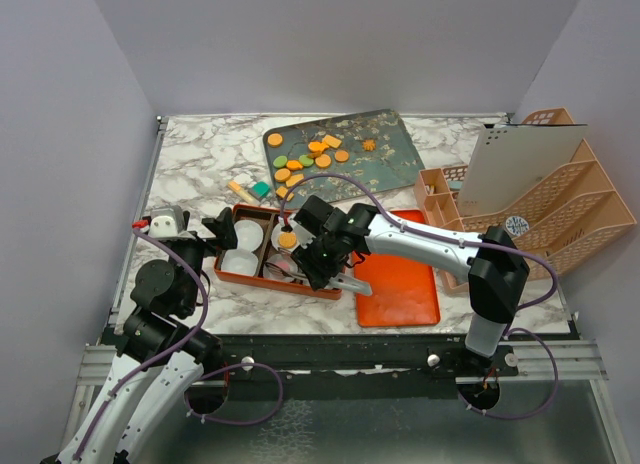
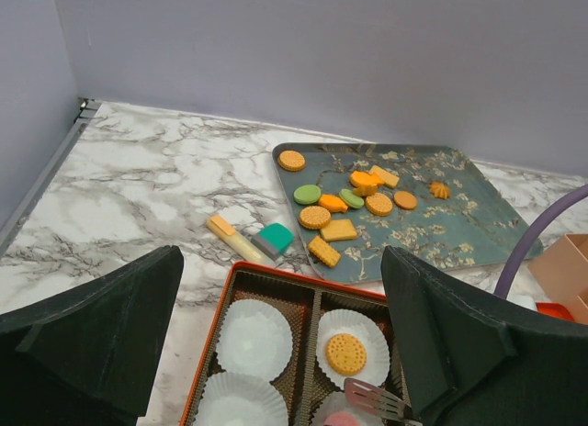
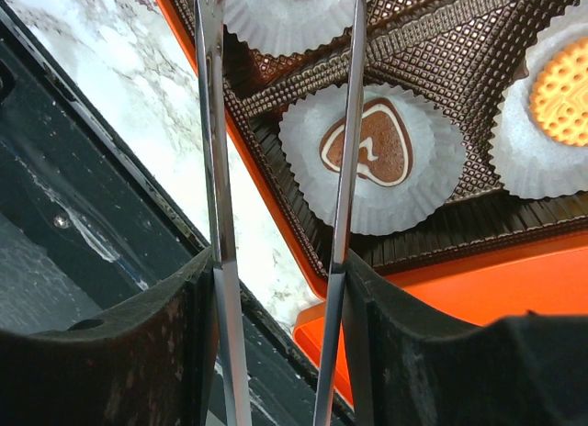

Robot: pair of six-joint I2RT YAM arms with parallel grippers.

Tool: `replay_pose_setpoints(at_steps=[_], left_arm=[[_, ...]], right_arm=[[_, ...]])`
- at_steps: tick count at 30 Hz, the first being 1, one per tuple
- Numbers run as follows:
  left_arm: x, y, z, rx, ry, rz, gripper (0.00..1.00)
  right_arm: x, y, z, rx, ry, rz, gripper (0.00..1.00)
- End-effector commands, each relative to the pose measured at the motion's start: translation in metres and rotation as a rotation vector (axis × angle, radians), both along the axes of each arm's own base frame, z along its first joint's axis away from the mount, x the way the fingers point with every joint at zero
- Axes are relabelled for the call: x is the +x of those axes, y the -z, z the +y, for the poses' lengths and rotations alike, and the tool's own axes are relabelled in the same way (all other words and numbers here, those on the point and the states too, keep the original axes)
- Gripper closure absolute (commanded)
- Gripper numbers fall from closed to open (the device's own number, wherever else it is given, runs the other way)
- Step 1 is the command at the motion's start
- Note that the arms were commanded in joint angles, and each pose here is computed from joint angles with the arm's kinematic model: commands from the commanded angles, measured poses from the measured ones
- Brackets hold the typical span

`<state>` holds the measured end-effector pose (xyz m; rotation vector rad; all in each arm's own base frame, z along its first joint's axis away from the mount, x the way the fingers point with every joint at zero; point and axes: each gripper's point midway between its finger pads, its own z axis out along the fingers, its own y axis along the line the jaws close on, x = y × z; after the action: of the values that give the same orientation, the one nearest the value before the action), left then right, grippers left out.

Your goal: Pack the cookies

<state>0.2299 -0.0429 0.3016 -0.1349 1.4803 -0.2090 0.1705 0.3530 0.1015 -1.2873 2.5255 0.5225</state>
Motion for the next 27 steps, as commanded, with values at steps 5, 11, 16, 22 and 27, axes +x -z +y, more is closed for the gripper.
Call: replay_pose_setpoints(at_steps=[5, 11, 16, 22, 27], left_arm=[[0.001, 0.003, 0.007, 0.005, -0.036, -0.005, 0.01], [0.001, 0.004, 0.008, 0.008, -0.042, -0.003, 0.01], [0.000, 0.001, 0.004, 0.003, -0.018, -0.012, 0.01], [-0.001, 0.000, 0.003, 0.001, -0.010, -0.015, 0.01], [0.001, -0.002, 0.000, 0.000, 0.000, -0.022, 0.01]], right_arm=[[0.017, -0.048, 0.012, 0.098, 0.023, -0.130, 0.50], [0.055, -0.080, 0.002, 0.108, 0.103, -0.242, 0.50], [0.107, -0.094, -0.021, 0.104, 0.253, -0.293, 0.50], [0.167, -0.098, -0.057, 0.157, 0.416, -0.277, 0.50], [0.206, -0.086, -0.081, 0.147, 0.498, -0.266, 0.49]])
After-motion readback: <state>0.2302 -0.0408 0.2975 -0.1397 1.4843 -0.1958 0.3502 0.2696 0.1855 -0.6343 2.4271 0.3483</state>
